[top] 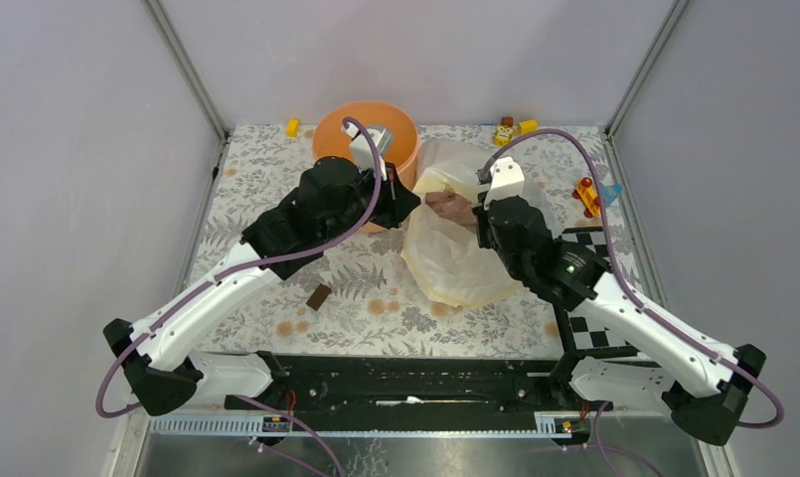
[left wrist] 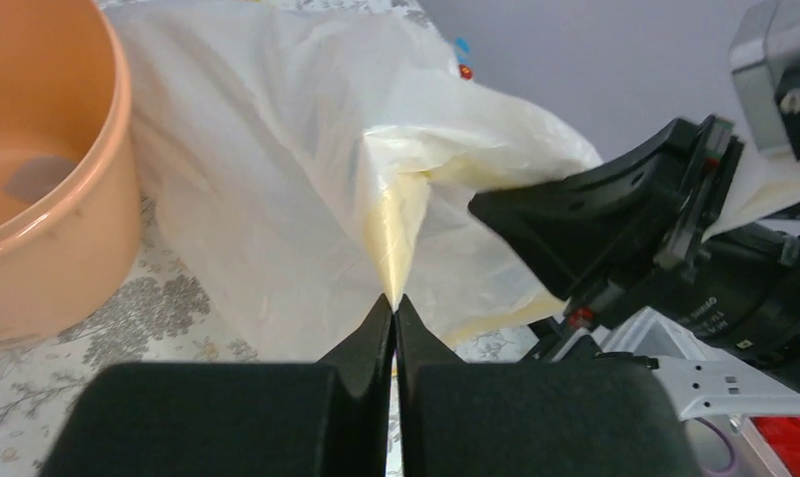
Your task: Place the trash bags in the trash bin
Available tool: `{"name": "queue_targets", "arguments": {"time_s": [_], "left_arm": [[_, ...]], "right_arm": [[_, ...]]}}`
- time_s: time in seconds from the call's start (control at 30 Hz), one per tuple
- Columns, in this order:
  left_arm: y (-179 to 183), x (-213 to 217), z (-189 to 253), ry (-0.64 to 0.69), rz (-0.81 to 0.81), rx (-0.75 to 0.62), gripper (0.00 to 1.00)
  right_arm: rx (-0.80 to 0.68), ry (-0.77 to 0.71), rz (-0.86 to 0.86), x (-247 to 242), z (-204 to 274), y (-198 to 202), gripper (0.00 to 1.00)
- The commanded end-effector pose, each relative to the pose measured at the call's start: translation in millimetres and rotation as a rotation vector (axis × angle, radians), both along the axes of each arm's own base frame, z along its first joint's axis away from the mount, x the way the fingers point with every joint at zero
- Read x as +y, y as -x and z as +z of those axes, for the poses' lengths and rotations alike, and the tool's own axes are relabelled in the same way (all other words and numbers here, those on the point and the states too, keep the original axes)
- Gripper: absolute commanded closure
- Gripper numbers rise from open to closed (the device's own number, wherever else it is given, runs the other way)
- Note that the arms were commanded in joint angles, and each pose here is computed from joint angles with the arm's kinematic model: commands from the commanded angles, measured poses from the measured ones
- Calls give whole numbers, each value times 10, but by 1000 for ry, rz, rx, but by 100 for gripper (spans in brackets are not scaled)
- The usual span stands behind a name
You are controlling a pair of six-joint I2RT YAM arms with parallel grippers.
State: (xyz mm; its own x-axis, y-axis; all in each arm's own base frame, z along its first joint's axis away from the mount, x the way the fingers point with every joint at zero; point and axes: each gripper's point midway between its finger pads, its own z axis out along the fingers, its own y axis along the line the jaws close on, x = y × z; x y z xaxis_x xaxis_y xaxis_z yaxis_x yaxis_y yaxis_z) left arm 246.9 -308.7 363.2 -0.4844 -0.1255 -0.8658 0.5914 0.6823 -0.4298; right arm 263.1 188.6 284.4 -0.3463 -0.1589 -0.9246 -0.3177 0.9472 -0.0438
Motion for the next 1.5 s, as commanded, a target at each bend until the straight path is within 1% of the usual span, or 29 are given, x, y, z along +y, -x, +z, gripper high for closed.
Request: {"name": "queue_targets", "arguments": {"time_s": [0.0,0.07,0.17,0.2,0.27,0.37,0.47,0.53,0.6,0.67,0.7,0.8,0.9,0.97,1.03,1.07,1.13,1.23,1.33,1.4,1.47], "left_arm": [[-70,138,43,-20,50,-40,100],[-89,117,77,-20,43,-48,100],[-168,26,105,-25,30,-55,100],[-229,-21,65,-34,30,-48,100],[-344,-82,34,-34,28,-42,100],[-481,-193,-14,-20,-6,-14,100],[-537,-288,-8,-10,-52,-3,100],[-578,-313,24,1,-61,-12,100],[-636,-308,73,25,-61,-15,100],[-718,-318,134,60,-80,5,100],[-814,-322,115,70,-84,28,100],[-933,-395,127,96,-128,77,100],[-973,-427,173,113,-134,74,100],[-995,-407,204,118,-126,64,100],[-1036,-364,233,126,-113,63,100],[-1048,-341,255,132,-110,63,100],[-1069,-306,295,140,-106,59,100],[-1071,-262,376,153,-99,49,100],[-1039,-229,456,162,-103,32,100],[-1012,-197,482,160,-100,21,100],[-989,-162,473,156,-97,20,100]], "right_arm": [[-166,40,-350,-422,193,-393,100],[-158,29,-446,-645,188,-584,100],[-67,-86,-540,-1046,84,-899,100],[-51,-112,-534,-1094,66,-968,100],[-42,-122,-489,-1057,50,-1065,100],[1,-146,-305,-738,24,-1073,82],[23,-194,-109,-424,-12,-958,73],[32,-218,-29,-302,-106,-859,70],[21,-223,1,-243,-169,-784,70],[-5,-207,29,-160,-223,-713,68],[-23,-198,53,-92,-241,-673,67],[-111,-124,97,141,-251,-619,65],[-167,-48,103,301,-303,-660,68],[-202,-44,99,344,-375,-739,72],[-258,-67,95,381,-446,-807,74],[-274,-63,88,379,-540,-834,76],[-292,-55,45,364,-655,-936,85],[-280,7,8,375,-858,-1084,92],[-263,65,25,399,-1077,-1124,94],[-286,62,-3,342,-1172,-1136,94],[-272,65,-28,307,-1265,-1182,95]]}}
